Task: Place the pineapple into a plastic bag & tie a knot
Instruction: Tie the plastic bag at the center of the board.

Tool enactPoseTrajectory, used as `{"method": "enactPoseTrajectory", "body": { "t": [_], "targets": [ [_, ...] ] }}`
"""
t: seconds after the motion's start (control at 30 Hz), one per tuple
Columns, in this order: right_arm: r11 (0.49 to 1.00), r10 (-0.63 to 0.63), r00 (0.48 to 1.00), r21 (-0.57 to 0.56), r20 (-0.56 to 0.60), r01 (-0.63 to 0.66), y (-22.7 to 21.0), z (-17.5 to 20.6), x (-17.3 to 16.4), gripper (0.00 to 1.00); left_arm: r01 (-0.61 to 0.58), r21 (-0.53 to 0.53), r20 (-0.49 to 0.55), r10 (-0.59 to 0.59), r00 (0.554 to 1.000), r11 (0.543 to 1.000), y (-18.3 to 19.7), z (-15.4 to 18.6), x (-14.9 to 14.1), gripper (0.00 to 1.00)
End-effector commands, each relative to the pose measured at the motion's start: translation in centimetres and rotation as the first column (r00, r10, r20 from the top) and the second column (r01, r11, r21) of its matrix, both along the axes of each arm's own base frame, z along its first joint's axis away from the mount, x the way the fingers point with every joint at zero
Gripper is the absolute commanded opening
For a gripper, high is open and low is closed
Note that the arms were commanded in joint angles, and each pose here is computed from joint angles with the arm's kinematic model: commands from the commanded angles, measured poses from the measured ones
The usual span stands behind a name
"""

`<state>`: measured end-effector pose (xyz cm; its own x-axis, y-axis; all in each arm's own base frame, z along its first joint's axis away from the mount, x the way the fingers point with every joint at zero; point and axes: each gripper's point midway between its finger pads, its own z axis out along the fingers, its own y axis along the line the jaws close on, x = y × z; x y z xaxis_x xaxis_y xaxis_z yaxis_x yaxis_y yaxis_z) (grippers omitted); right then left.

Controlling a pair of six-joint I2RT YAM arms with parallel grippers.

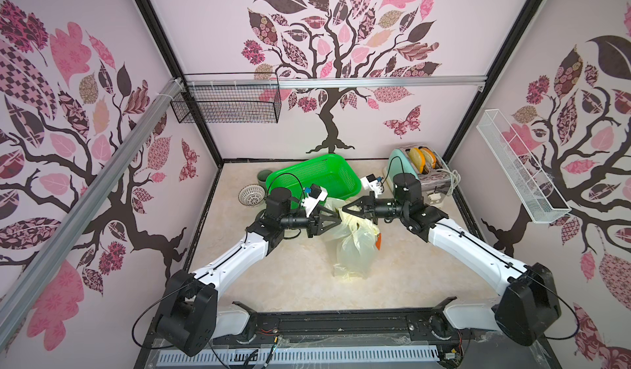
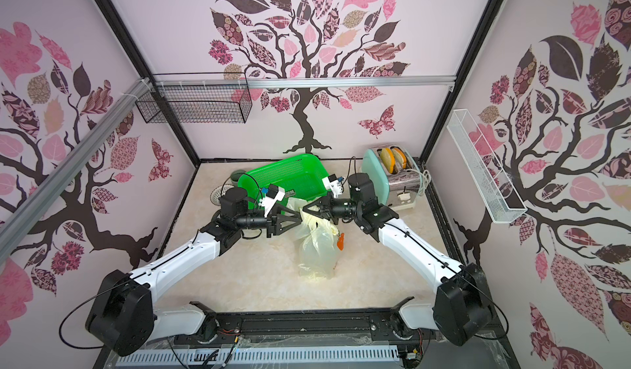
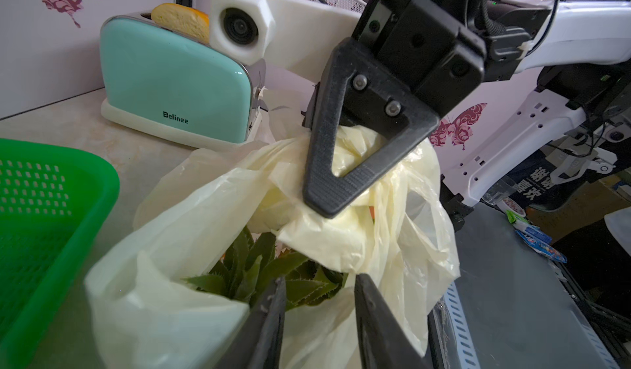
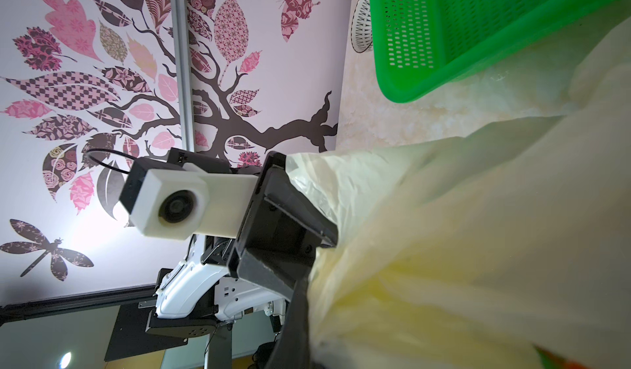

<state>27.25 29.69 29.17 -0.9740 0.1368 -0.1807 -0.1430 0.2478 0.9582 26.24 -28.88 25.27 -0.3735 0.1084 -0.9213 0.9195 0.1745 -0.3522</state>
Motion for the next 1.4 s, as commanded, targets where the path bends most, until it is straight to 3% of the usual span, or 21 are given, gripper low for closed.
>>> {"method": "enactPoseTrajectory", "body": {
  "t": [0.0,0.33,0.83,1.0,1.2,1.37],
  "targets": [
    [0.996,0.037,0.996,0.076,0.084,-0.044,0.3,2.9,-0.3,0.00,0.024,-0.043,-0.034,-0.025,0.999,0.999,-0.4,1.0,0.3,0.40],
    [0.995,0.060,0.994,0.077,0.090,-0.067,0.7,2.7,-0.6,0.00,0.114,-0.161,-0.023,-0.119,0.993,0.980,-0.8,3.6,-0.9,0.44],
    [0.996,0.059,0.995,0.062,0.081,-0.064,1.0,2.1,-0.5,0.01,0.127,-0.164,-0.037,-0.134,0.990,0.978,-1.0,3.9,-0.8,0.01],
    [0.997,0.050,0.995,0.046,0.080,-0.054,0.9,1.8,-0.4,0.03,0.124,-0.165,-0.040,-0.132,0.990,0.979,-1.1,4.0,-0.6,0.00],
    [1.000,0.012,0.994,-0.019,0.109,-0.010,0.0,1.6,-0.4,0.41,0.095,-0.141,-0.042,-0.102,0.994,0.985,-1.0,3.7,-0.4,0.00],
    [0.991,-0.021,0.990,-0.128,0.140,0.039,-1.3,1.1,-0.6,0.56,0.077,-0.131,-0.043,-0.083,0.996,0.988,-1.0,3.3,-0.1,0.00]
  ]
}}
